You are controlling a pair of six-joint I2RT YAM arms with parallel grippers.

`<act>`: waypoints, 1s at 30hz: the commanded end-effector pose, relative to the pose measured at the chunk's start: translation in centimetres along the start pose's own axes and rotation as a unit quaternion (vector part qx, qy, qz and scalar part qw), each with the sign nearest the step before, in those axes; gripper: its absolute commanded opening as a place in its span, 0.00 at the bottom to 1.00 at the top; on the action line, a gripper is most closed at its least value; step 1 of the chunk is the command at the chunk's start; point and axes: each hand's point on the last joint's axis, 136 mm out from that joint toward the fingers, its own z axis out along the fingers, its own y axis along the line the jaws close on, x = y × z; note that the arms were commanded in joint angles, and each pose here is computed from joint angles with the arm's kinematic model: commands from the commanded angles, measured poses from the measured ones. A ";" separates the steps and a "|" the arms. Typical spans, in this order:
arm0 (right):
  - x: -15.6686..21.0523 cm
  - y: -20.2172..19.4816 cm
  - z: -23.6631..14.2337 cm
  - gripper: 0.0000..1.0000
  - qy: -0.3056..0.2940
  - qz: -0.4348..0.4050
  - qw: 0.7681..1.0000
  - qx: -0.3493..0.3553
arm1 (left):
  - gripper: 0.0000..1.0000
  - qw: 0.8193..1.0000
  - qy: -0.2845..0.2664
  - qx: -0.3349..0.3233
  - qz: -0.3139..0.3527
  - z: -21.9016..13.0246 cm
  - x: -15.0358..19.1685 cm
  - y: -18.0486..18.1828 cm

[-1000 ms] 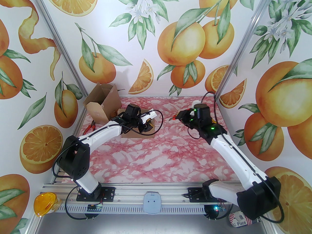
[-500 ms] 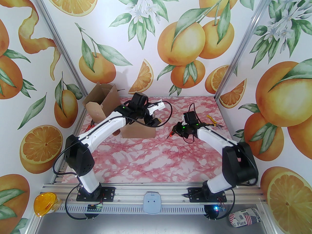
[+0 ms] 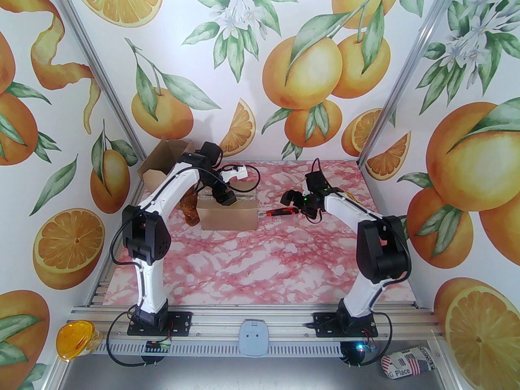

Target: Unpack the express box

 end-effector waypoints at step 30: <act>5.8 20.8 -1.2 0.98 0.003 0.024 0.965 -0.260 | 0.74 0.895 0.134 0.129 -0.407 7.1 4.9 -4.6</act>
